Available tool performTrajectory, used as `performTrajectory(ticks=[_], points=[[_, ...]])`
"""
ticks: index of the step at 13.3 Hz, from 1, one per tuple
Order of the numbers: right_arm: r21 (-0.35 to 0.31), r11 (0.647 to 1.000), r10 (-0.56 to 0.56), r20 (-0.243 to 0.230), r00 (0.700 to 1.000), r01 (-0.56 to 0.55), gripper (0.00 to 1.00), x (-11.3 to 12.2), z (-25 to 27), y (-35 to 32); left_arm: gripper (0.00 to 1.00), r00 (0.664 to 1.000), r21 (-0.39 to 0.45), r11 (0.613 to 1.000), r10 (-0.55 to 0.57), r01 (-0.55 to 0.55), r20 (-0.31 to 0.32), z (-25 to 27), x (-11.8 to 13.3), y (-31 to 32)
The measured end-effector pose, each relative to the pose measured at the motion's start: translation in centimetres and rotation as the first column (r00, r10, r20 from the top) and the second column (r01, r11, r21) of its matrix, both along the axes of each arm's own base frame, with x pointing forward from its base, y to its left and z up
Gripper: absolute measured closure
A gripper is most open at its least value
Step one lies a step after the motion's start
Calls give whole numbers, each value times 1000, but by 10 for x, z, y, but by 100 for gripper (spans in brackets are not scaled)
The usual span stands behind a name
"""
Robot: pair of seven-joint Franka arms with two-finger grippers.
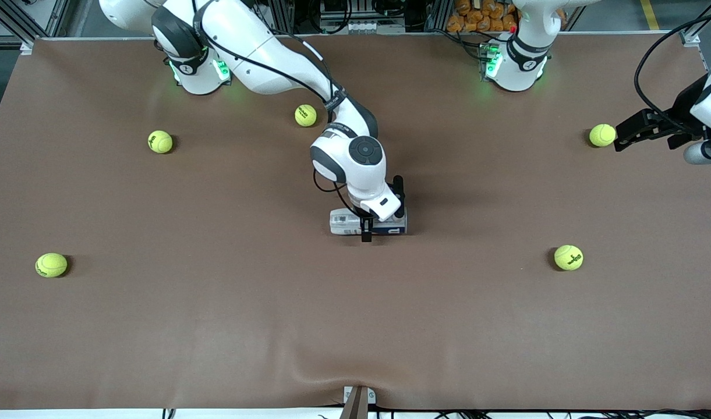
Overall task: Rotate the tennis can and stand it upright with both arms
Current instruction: 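Lower the can lying on its side and open the right gripper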
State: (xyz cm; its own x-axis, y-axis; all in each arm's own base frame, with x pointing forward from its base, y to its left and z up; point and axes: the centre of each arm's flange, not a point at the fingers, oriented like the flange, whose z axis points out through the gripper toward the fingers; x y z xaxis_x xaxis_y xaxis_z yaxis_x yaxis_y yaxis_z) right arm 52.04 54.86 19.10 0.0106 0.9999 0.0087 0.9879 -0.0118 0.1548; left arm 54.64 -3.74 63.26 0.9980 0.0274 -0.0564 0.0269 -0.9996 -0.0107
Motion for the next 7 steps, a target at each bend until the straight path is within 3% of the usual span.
performTrajectory(ticks=[2,7], points=[[-5,1000,12,11,1000,-12,0,2,2,0,0,1000,0,1000,-2,2,-2,-1,1,-1],[8,1000,10,30,999,-10,0,8,17,3,0,1000,-1,1000,-2,2,-14,-8,4,-1]])
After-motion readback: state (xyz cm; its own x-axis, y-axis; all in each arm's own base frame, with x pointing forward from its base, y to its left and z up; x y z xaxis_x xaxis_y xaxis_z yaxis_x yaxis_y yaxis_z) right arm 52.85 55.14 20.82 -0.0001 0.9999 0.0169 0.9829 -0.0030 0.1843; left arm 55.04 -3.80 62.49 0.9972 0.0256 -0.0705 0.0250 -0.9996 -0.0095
